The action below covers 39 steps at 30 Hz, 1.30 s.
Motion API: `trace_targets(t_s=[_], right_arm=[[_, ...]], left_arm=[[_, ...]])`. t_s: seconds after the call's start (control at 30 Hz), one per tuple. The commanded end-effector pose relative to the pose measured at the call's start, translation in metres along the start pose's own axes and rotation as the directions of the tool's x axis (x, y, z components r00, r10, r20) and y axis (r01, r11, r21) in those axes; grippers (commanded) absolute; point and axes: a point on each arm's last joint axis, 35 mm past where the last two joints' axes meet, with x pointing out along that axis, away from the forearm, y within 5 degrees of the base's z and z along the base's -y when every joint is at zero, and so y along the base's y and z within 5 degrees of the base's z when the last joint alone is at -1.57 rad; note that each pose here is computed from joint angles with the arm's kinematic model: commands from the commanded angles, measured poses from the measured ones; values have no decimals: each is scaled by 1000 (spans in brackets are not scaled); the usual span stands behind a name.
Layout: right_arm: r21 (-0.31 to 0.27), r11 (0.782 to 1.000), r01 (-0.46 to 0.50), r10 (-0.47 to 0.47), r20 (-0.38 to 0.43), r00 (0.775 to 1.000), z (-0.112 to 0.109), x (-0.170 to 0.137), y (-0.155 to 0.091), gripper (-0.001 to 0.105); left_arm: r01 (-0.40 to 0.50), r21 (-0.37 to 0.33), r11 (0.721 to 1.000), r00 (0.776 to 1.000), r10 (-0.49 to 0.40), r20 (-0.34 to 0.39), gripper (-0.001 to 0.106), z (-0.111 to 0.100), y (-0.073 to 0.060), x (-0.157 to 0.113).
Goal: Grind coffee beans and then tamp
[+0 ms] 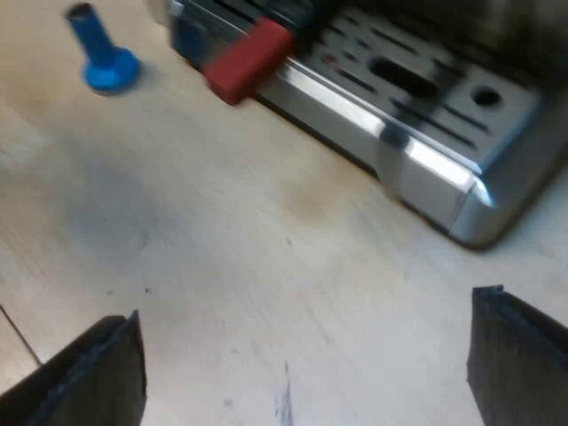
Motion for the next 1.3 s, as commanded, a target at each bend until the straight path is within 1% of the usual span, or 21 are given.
trace_targets(t_s=[0.03,0.1,0.17,0.2,0.27,0.3,0.43,0.53,0.6,0.73,0.77,0.83,0.9,0.93,1.0,1.07,1.1,1.13,1.17,1.23,1.3], right_arm=[[-67,997,25,-22,54,998,7,2,0,76],[-77,996,37,-33,58,998,7,4,0,76],[-105,993,62,-54,74,996,6,11,0,76],[-107,992,64,-56,76,996,6,12,0,76],[-109,992,66,-57,79,995,6,13,1,76],[-145,987,73,-56,119,991,4,25,5,76],[-134,988,77,-60,124,990,0,33,9,75],[-121,989,85,-70,125,990,-1,37,11,71],[-86,993,77,-64,142,988,-6,47,20,56],[-51,998,44,-35,161,986,-9,56,28,55],[-57,998,32,-22,164,986,-10,60,31,54],[-66,997,29,-18,165,986,-11,67,37,45],[-95,995,17,-1,168,986,-10,75,44,34],[-97,995,25,-7,175,985,-9,77,45,31],[-126,992,14,9,178,984,-6,86,55,19],[-135,991,21,4,183,983,-4,90,59,15],[-134,991,15,9,177,984,-2,96,65,9],[-129,992,17,7,182,983,-1,96,66,8],[-102,994,33,-14,182,983,1,102,70,1],[-80,996,44,-30,175,984,1,106,73,0],[-49,995,90,-80,176,981,3,112,76,0]], left_arm=[[43,39,998,998,-45,51,79,-3,1,7],[68,46,997,996,-71,59,79,-8,2,11],[81,50,995,994,-84,63,79,-10,3,13],[111,55,992,991,-114,65,79,-18,5,18],[117,50,992,991,-120,54,79,-23,6,21],[117,42,992,992,-119,41,79,-28,8,23],[115,26,993,993,-116,13,79,-40,11,28],[117,43,992,992,-119,42,79,-41,12,30],[114,40,993,993,-116,38,79,-42,12,30],[114,32,993,993,-115,25,79,-47,13,32],[113,29,993,993,-114,19,79,-48,14,33],[115,27,993,993,-116,15,79,-47,14,34],[114,19,993,993,-114,3,79,-49,15,36],[114,20,993,993,-114,4,79,-49,16,37],[114,16,993,993,-114,-3,79,-49,17,39],[113,9,994,994,-113,-15,79,-50,17,40],[112,6,994,993,-112,-20,79,-50,18,41],[112,4,994,993,-112,-24,79,-51,18,42],[112,2,994,993,-112,-27,79,-51,18,42],[112,0,994,993,-111,-31,79,-51,18,43],[112,2,994,993,-112,-27,79,-51,18,43]])
